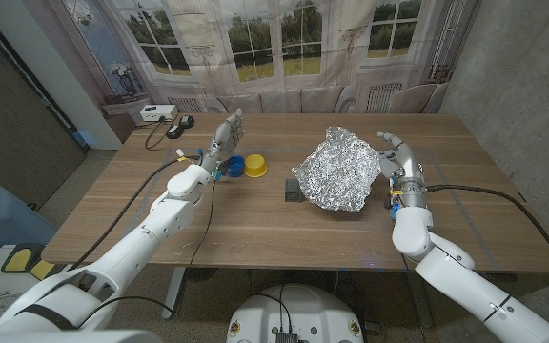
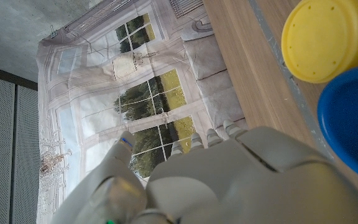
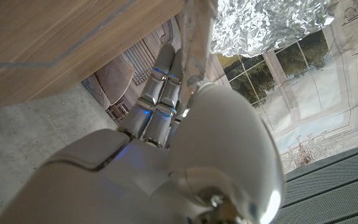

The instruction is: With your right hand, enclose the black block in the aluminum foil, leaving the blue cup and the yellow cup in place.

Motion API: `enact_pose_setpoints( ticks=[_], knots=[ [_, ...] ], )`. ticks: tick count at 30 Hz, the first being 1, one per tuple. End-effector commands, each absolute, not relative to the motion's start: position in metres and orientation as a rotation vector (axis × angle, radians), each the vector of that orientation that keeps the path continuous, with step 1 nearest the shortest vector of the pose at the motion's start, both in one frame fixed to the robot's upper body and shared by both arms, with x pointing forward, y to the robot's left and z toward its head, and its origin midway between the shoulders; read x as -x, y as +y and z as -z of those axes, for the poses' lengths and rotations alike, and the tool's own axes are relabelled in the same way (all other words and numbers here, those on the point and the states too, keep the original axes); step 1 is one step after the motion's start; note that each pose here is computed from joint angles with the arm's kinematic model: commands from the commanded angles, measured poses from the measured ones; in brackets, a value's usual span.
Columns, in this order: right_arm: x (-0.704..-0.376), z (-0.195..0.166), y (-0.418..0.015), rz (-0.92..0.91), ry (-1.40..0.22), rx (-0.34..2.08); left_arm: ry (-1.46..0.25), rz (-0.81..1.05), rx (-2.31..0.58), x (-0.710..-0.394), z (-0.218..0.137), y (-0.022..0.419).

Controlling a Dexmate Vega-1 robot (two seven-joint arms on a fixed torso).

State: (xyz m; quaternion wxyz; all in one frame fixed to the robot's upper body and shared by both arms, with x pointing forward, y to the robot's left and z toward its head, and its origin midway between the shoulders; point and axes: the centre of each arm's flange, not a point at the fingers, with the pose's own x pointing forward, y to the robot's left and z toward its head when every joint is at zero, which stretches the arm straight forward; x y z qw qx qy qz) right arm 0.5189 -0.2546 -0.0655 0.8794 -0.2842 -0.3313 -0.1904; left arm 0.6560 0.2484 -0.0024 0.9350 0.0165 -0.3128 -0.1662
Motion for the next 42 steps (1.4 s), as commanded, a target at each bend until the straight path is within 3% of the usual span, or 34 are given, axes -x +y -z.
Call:
enact_pose_setpoints(
  ticks=[1,42],
  knots=[
    [-0.533,0.055,-0.234,0.261,-0.673,0.606,-0.646,0.334,-0.033,-0.654,0.001,0.254],
    [-0.589,0.018,-0.172,-0.029,-0.526,0.78,-0.634,0.312,0.007,-0.664,0.013,0.27]
  ],
)
